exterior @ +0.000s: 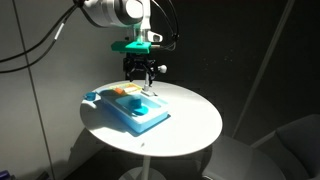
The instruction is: Remove the blue plate from the sink and put it on the table
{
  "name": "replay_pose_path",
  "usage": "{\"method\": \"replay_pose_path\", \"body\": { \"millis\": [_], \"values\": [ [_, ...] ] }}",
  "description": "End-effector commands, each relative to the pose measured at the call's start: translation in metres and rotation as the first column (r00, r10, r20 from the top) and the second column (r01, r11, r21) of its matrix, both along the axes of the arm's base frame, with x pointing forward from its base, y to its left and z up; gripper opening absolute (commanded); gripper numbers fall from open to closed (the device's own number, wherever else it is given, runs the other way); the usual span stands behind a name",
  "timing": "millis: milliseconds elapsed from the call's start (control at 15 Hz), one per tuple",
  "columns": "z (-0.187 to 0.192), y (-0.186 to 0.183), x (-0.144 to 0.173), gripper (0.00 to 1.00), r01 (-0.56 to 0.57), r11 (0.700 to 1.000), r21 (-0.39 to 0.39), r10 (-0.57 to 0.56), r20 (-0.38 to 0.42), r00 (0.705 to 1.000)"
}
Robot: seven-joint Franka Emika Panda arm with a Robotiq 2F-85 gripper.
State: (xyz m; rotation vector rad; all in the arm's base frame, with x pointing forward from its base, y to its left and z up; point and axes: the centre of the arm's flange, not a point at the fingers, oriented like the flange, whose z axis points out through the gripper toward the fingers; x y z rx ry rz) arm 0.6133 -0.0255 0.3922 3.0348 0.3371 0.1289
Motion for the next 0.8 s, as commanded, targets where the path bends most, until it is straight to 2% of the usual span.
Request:
{"method": "replay_pose_path", "body": {
  "millis": [0, 200, 733],
  "values": [
    [0.0007, 0.0082, 0.0098, 1.0, -0.009, 1.0, 0.013, 0.009, 0.005, 1.0],
    [-0.0031, 0.0097, 0.0007, 1.0, -0.015, 1.0, 0.001, 0.015, -0.005, 1.0],
    [-0.0046, 0.0113, 0.0003, 1.0, -0.017, 1.0, 0.001, 0.017, -0.008, 1.0]
  ]
}}
